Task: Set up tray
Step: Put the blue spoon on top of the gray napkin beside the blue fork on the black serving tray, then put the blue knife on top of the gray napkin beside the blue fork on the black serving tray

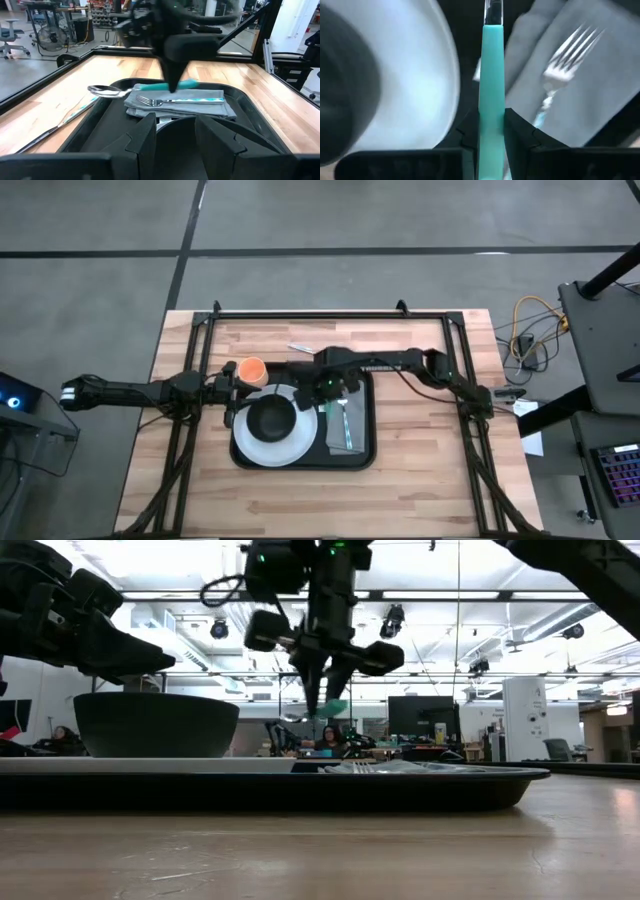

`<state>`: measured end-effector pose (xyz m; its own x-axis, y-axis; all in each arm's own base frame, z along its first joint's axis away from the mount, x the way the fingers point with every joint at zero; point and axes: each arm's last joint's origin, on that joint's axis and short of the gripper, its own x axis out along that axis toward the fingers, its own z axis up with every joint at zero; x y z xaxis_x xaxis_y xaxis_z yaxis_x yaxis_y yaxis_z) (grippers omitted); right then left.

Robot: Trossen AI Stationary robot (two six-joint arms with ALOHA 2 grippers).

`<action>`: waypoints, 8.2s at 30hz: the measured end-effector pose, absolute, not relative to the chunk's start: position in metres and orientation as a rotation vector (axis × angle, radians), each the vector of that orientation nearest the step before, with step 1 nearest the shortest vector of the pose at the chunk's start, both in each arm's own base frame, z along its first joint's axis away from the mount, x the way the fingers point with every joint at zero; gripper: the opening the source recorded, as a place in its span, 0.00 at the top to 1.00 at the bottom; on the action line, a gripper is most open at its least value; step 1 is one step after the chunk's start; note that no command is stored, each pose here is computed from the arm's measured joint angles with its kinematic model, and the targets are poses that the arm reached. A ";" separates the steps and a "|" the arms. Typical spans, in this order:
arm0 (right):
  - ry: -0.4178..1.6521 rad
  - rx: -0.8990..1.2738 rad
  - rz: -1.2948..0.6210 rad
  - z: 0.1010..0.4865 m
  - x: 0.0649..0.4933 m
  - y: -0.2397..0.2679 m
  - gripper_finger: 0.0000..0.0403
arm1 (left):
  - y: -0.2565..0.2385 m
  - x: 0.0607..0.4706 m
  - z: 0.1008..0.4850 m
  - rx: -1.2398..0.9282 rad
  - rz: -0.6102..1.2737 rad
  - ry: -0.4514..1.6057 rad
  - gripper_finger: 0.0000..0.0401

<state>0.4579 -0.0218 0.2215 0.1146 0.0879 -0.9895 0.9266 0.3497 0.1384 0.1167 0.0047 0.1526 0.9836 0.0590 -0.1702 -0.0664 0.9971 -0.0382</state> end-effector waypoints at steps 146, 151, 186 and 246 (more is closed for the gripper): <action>1.322 0.558 -0.499 0.180 0.422 -0.197 0.64 | 0.005 0.117 0.153 -0.044 0.063 0.169 0.70; 1.347 0.566 -0.473 0.166 0.426 -0.196 0.64 | 0.005 0.117 0.153 -0.044 0.062 0.170 0.70; 1.313 0.621 -0.335 0.185 0.427 -0.208 0.65 | 0.005 0.117 0.153 -0.044 0.063 0.170 0.70; 1.517 0.502 -0.211 0.171 0.440 -0.207 0.63 | 0.005 0.117 0.153 -0.044 0.063 0.169 0.70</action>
